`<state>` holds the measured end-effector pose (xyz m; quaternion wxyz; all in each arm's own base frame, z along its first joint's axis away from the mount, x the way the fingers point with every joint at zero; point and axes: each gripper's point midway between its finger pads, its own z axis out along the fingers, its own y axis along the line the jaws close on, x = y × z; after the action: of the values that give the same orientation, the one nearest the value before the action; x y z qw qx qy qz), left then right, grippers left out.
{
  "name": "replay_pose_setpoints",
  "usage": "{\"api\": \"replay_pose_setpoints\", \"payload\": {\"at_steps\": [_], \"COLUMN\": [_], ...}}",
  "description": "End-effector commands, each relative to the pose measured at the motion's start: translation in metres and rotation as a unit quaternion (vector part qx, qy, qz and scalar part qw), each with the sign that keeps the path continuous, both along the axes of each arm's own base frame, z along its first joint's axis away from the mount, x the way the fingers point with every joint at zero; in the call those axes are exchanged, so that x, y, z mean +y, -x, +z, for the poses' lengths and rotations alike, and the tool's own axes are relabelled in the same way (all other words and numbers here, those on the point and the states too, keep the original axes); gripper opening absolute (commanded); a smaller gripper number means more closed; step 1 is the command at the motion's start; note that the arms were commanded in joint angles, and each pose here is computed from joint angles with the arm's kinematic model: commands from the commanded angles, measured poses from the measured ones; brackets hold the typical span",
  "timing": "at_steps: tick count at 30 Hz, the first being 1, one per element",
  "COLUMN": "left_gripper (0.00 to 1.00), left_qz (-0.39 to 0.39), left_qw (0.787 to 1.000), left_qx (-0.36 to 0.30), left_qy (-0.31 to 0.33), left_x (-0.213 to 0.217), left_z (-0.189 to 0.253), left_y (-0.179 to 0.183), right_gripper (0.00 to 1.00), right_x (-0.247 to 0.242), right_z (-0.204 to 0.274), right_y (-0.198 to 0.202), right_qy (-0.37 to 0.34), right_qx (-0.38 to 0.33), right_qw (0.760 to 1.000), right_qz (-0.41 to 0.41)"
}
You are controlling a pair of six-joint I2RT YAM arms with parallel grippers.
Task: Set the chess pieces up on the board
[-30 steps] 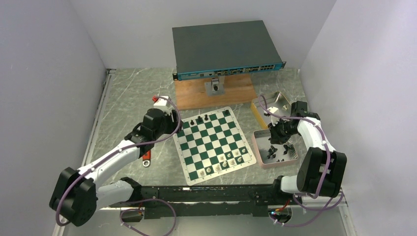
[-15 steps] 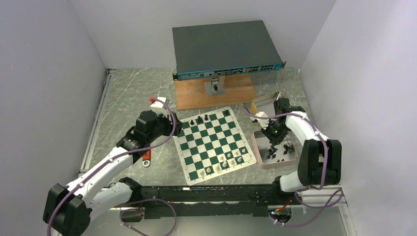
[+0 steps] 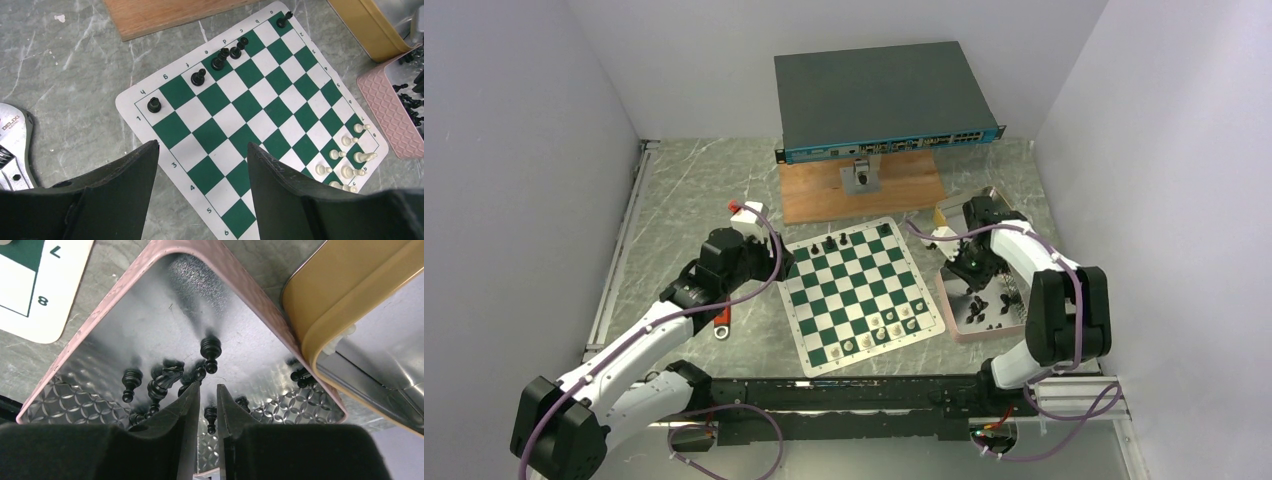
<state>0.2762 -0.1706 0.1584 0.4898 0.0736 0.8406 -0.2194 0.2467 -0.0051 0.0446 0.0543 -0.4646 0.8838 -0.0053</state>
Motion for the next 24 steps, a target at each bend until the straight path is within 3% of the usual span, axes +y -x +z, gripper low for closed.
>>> {"api": "replay_pose_setpoints", "payload": {"at_steps": [1, 6, 14, 24], "left_gripper": [0.7, 0.7, 0.75, 1.0], "left_qz": [-0.004, -0.005, -0.005, -0.003], "left_qw": [1.0, 1.0, 1.0, 0.998], "left_qx": [-0.014, -0.016, -0.028, -0.05], "left_qy": [0.0, 0.001, 0.008, 0.041], "left_x": [0.001, 0.001, 0.003, 0.003], "left_z": [0.006, 0.007, 0.014, 0.034], "left_y": [-0.001, 0.0, 0.003, 0.01], "right_gripper": [0.23, 0.26, 0.4, 0.43], "right_x": [0.0, 0.004, 0.023, 0.019], "right_z": [0.008, 0.016, 0.043, 0.036], "right_y": [-0.02, -0.026, -0.025, -0.024], "right_qy": [0.01, 0.001, -0.1, -0.214], "right_qx": [-0.03, -0.042, -0.07, -0.108], "right_qw": [0.999, 0.999, 0.99, 0.953], "right_qz": [-0.011, -0.017, -0.065, -0.185]}}
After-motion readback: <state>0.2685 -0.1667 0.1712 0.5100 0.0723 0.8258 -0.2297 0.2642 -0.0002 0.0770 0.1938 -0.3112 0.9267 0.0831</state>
